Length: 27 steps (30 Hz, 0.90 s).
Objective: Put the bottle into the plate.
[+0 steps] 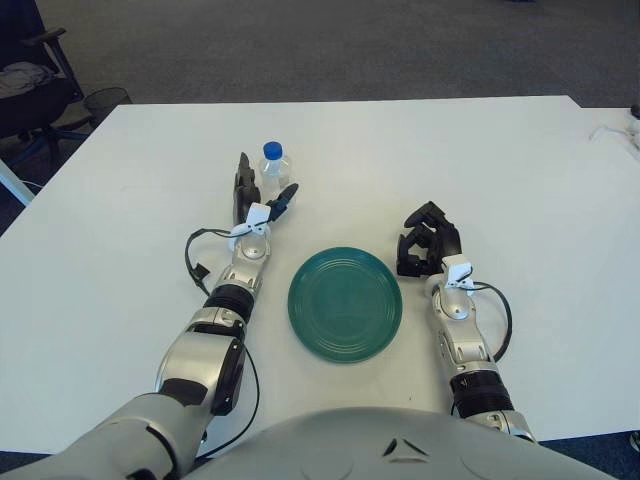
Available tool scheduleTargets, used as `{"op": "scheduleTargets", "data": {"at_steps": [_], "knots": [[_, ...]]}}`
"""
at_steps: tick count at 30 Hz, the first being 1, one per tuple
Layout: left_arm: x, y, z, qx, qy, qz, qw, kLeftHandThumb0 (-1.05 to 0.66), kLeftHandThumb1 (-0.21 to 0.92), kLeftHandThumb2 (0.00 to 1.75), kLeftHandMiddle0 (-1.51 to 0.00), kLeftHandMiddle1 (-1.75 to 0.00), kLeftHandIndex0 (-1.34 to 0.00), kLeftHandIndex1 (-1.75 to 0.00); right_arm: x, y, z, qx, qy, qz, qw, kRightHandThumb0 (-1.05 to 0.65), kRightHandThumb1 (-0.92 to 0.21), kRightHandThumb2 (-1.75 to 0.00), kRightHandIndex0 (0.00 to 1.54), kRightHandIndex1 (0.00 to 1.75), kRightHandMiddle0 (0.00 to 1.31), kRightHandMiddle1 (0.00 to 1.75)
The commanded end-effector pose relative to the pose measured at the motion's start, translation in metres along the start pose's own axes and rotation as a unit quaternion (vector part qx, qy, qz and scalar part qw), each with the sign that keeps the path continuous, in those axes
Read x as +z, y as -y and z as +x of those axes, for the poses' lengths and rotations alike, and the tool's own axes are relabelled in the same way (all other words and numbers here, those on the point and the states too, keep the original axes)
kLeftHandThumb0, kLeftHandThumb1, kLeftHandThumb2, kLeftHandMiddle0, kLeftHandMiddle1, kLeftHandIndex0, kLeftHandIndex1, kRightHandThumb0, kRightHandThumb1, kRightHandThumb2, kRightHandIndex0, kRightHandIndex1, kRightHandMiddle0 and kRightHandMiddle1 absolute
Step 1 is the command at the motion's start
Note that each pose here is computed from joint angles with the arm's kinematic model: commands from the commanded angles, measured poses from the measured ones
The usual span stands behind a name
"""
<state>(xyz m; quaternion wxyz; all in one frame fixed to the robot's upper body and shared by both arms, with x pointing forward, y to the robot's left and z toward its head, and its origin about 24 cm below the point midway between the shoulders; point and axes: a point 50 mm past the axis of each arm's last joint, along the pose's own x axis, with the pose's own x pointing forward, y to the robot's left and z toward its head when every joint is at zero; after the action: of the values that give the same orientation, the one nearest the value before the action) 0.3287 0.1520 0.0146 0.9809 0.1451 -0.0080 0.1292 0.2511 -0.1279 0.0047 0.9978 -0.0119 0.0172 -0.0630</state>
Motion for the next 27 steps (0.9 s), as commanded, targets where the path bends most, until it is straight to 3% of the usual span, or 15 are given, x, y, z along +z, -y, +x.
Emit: {"op": "scheduleTargets", "data": {"at_steps": [1,27], "knots": [[0.0033,-0.0038,0.0051,0.0,0.009,0.0,1.0,-1.05,0.9,0.05,0.0,0.0,0.0,0.0,-0.0221,-0.0004,-0.0095,0.003,-0.06,-0.004,0.998,0.0,-0.02,-1.64,0.84,1.68,0.62,1.75],[0.0108,-0.0026,0.0147,-0.023,0.016,-0.007,1.0,-1.05,0.87,0.02,-0.02,-0.01,0.0,0.0,-0.024,-0.0046,-0.0114,0.009,-0.048,0.008,0.999,0.0,-0.01,-1.63,0.87,1.63,0.62,1.75]]}}
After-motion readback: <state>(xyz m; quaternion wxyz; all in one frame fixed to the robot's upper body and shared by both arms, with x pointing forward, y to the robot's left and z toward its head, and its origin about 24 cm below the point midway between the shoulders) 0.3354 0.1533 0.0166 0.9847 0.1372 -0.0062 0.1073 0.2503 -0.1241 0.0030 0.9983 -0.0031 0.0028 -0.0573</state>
